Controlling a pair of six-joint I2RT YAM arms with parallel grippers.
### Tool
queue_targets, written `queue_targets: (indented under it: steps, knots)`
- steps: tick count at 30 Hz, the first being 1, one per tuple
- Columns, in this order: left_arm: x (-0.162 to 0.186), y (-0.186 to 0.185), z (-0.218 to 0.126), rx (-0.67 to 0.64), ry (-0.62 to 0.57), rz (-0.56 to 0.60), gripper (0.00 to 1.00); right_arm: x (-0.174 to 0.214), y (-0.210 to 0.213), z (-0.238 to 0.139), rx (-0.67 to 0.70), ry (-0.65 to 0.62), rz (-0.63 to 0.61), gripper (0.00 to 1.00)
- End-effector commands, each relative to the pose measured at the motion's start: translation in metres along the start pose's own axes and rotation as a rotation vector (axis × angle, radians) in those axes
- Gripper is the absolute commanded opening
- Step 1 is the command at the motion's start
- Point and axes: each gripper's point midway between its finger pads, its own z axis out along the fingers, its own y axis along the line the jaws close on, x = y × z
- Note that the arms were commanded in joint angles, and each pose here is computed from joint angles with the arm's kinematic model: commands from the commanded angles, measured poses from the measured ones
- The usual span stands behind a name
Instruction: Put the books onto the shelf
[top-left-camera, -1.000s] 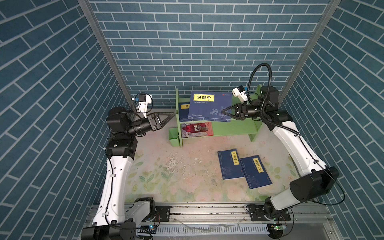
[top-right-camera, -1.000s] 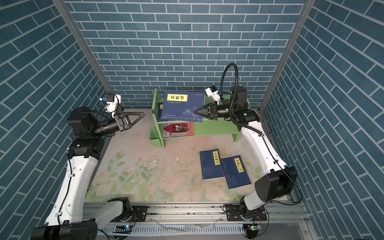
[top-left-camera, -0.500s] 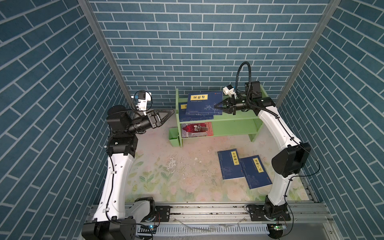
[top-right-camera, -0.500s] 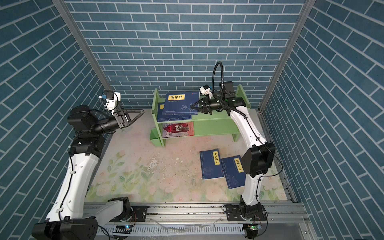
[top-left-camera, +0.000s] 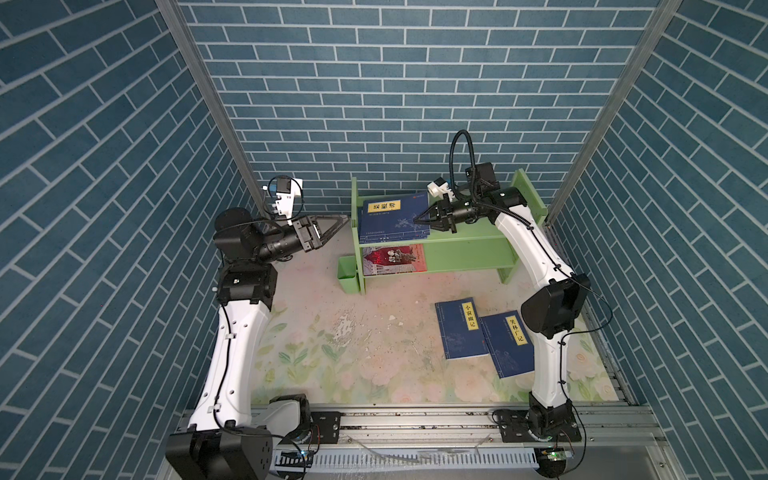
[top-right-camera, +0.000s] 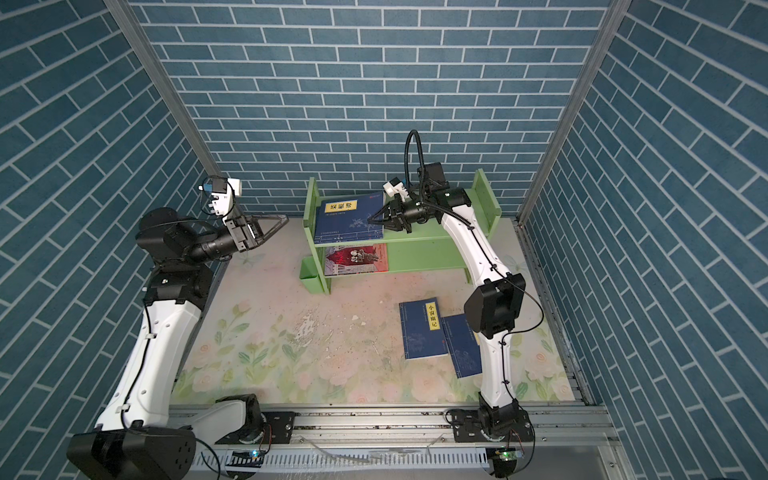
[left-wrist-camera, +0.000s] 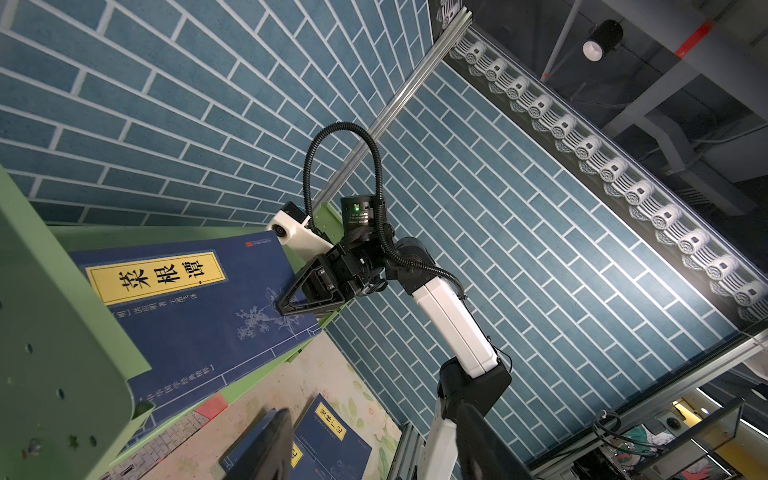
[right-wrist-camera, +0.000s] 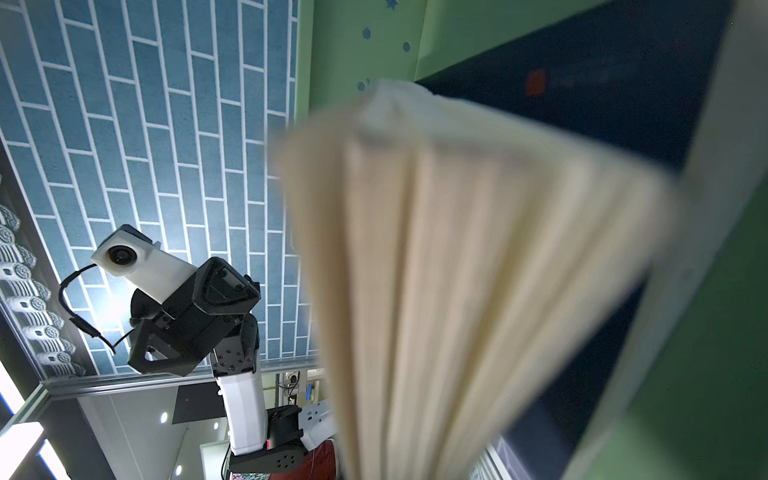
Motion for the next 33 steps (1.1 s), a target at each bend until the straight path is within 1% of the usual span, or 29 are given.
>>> queue_targets:
  steps: [1,3,4,7,9,12,13,15,17,21,28,33]
  knots:
    - [-0.001,-0.004,0.000,0.025,0.004,0.026,0.64,0.001,-0.005,0.000,0.036,0.002,-0.039,0.00]
    - [0.000,-0.002,0.000,0.023,0.005,0.019,0.64,0.000,-0.010,0.000,0.051,0.001,-0.034,0.02]
    - [0.000,-0.002,0.000,0.023,0.005,0.017,0.64,0.000,-0.010,0.000,0.051,0.002,-0.035,0.05]
    - [0.002,-0.003,0.000,0.027,0.009,0.022,0.64,-0.001,-0.012,0.000,0.063,0.000,-0.033,0.18]
    - [0.002,-0.003,0.000,0.028,0.009,0.023,0.64,-0.002,-0.014,0.000,0.078,-0.004,-0.035,0.29]
    - [0.002,-0.003,0.000,0.025,0.007,0.019,0.64,-0.004,-0.011,-0.003,0.102,-0.020,-0.044,0.40]
    - [0.002,-0.003,-0.001,0.026,0.006,0.019,0.64,-0.008,-0.024,0.002,0.113,-0.013,-0.022,0.44]
    - [0.002,-0.004,-0.001,0.027,0.006,0.020,0.64,-0.010,-0.029,0.003,0.132,-0.020,-0.017,0.54]
    - [0.004,-0.006,-0.002,0.030,0.009,0.024,0.64,-0.012,-0.031,0.002,0.148,-0.028,-0.018,0.60]
    - [0.006,-0.006,-0.002,0.031,0.012,0.023,0.64,-0.015,-0.033,-0.002,0.193,-0.056,-0.030,0.66]
    - [0.009,-0.001,-0.002,0.026,0.016,0.009,0.64,-0.023,-0.045,-0.013,0.321,-0.122,-0.030,0.71]
    - [0.010,-0.002,-0.002,0.027,0.021,0.007,0.64,-0.026,-0.051,-0.016,0.372,-0.146,-0.033,0.73]
